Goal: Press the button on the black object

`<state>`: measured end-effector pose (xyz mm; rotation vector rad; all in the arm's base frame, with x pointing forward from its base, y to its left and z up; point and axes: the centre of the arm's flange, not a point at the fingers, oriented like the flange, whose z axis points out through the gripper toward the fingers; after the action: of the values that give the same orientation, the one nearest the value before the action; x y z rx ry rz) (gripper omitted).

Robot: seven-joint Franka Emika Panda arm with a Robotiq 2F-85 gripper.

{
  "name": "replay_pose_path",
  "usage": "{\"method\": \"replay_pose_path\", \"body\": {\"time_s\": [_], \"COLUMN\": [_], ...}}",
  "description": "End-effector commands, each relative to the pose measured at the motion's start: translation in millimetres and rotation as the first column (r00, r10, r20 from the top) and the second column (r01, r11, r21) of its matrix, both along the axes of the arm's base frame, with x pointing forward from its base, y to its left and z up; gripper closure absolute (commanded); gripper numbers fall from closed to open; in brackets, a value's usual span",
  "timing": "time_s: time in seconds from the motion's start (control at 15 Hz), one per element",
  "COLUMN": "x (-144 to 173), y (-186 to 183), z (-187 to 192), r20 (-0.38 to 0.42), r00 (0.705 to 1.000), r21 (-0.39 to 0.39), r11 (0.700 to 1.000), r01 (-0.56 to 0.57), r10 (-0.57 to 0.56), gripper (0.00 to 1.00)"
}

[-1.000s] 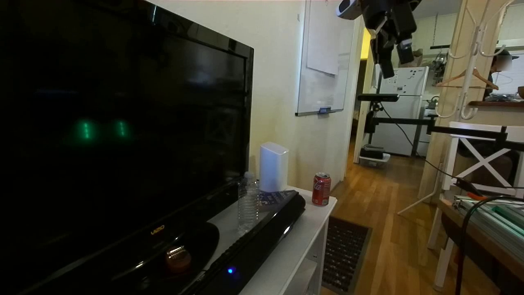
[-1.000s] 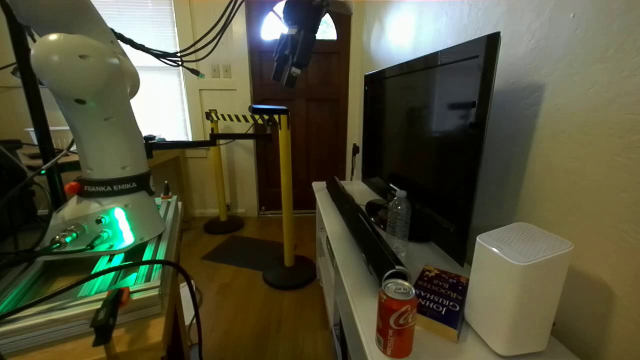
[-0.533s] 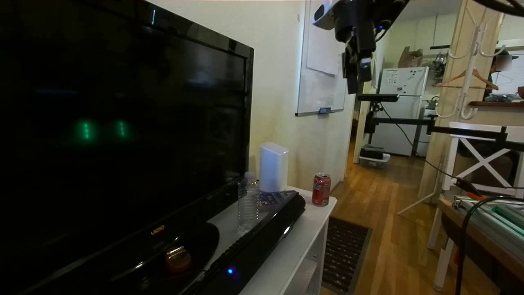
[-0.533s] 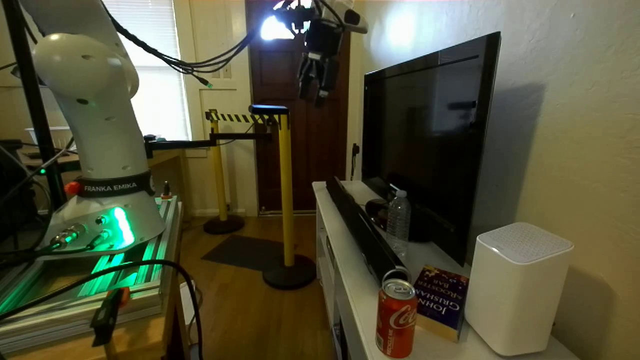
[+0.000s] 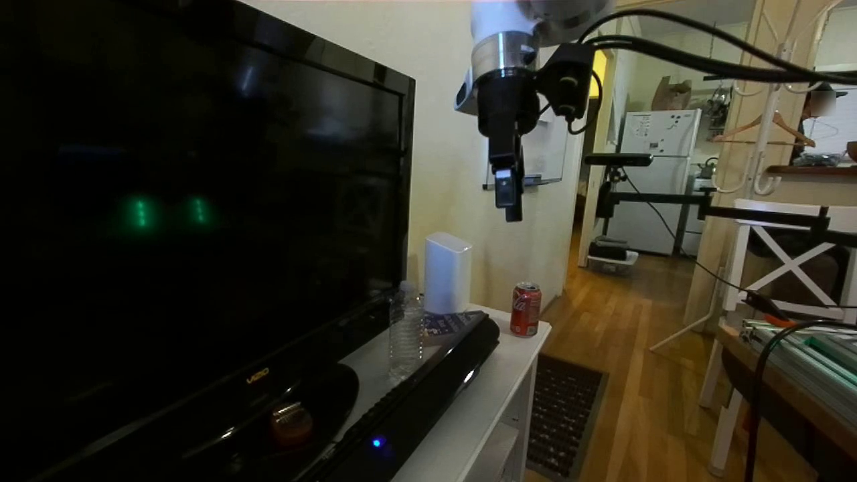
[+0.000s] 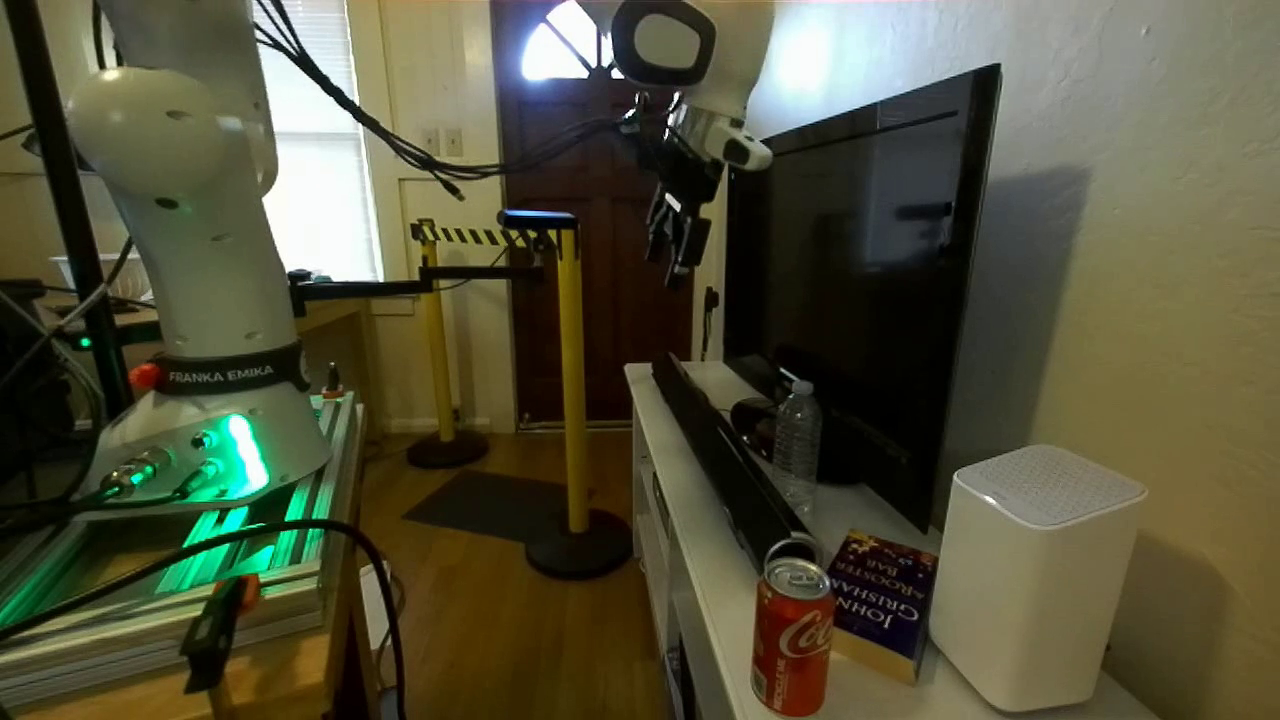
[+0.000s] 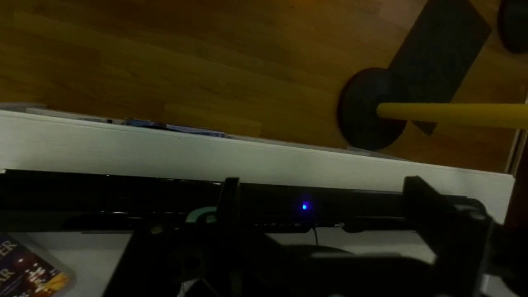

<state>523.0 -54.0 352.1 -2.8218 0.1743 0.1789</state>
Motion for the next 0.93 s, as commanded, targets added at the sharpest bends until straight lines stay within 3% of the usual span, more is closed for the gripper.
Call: {"method": "replay_pose_path", "body": {"time_s": [0.0, 0.33, 0.67, 0.73, 0.8, 0.87], "x": [6.0, 18.3, 54.3, 63.8, 71.0, 79.6], "y": [2.6, 5.0, 32.5, 40.5, 46.3, 50.7], "z": [-9.8, -27.7, -75.9, -85.8, -93.8, -102.3], "r20": [-0.006, -0.018, -0.042, -0.032, -0.025, -0.016], "r00": [1.0, 0.999, 0.998, 0.998, 0.999, 0.999], "r21": [0.01, 0.021, -0.049, -0.059, -0.071, -0.091], "r11": [1.0, 0.999, 0.998, 0.997, 0.997, 0.995], "r01": [0.009, 0.027, 0.042, 0.043, 0.043, 0.034], "r10": [-0.009, -0.027, -0.044, -0.045, -0.045, -0.036], "gripper": [0.0, 0.0, 0.0, 0.07, 0.26, 0.34]}}
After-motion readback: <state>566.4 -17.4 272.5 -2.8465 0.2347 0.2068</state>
